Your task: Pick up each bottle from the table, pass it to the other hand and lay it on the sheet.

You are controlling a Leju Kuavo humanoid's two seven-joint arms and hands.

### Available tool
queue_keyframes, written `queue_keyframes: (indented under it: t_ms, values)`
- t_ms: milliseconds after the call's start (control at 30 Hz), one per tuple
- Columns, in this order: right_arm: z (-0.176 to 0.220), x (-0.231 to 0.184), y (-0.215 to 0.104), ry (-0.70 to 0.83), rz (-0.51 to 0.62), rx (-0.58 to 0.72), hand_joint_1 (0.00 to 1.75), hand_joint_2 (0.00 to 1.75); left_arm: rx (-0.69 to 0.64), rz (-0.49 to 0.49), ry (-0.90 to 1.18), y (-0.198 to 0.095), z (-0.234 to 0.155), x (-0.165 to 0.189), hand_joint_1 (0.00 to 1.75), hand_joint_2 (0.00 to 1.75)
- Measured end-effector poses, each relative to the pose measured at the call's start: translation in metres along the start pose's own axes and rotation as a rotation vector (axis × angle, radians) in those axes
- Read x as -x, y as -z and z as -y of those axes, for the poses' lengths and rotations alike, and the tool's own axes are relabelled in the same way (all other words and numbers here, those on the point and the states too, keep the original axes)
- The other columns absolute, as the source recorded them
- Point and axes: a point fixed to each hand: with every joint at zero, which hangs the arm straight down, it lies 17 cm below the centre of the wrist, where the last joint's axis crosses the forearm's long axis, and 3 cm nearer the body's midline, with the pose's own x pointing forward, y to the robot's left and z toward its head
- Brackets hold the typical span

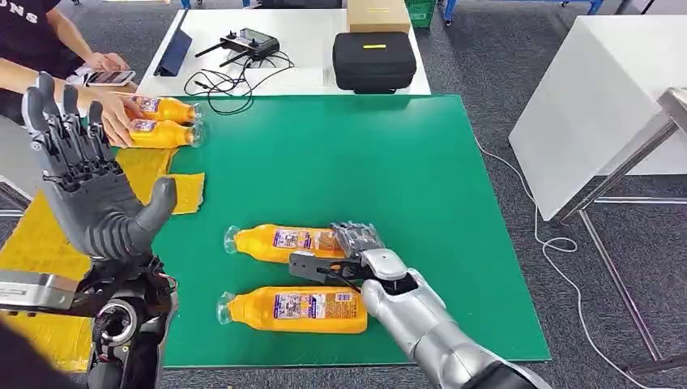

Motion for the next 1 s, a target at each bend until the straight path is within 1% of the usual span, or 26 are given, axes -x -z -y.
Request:
queue_keyframes:
  t_ms: [167,300,367,433,533,567,600,933,1000]
  values:
    - [0.007,0.002,0.001,0.021,0.0,0.052,1.75,1.75,0.007,-0.001,0.0,-0.001,0.001,0.0,0.0,1.75]
    - [0.018,0.005,0.002,0.063,0.0,0.145,1.75,1.75,0.016,-0.005,0.005,-0.005,0.003,-0.001,0.0,1.75]
    - [0.035,0.005,0.001,0.096,0.009,0.24,1.75,1.75,0.022,-0.012,0.012,-0.006,0.003,0.0,0.0,1.75]
    - [0.058,0.005,-0.002,0.145,0.025,0.361,1.75,1.75,0.043,-0.031,0.04,-0.009,0.006,0.003,0.0,1.75]
    - [0.101,0.004,-0.014,0.259,0.074,0.556,1.75,1.75,0.156,-0.101,0.136,-0.02,0.024,0.019,0.0,1.75]
    - [0.104,0.004,-0.015,0.268,0.076,0.567,1.75,1.75,0.165,-0.107,0.144,-0.022,0.025,0.021,0.0,1.75]
    - [0.118,0.005,-0.019,0.308,0.085,0.617,1.75,1.75,0.198,-0.119,0.16,-0.027,0.032,0.024,0.0,1.75]
    - [0.126,0.013,-0.022,0.375,0.073,0.648,1.75,1.75,0.217,-0.131,0.166,-0.03,0.036,0.028,0.0,1.75]
    - [0.134,0.011,-0.029,0.413,0.105,0.705,1.75,1.75,0.28,-0.161,0.164,-0.037,0.048,0.034,0.0,1.75]
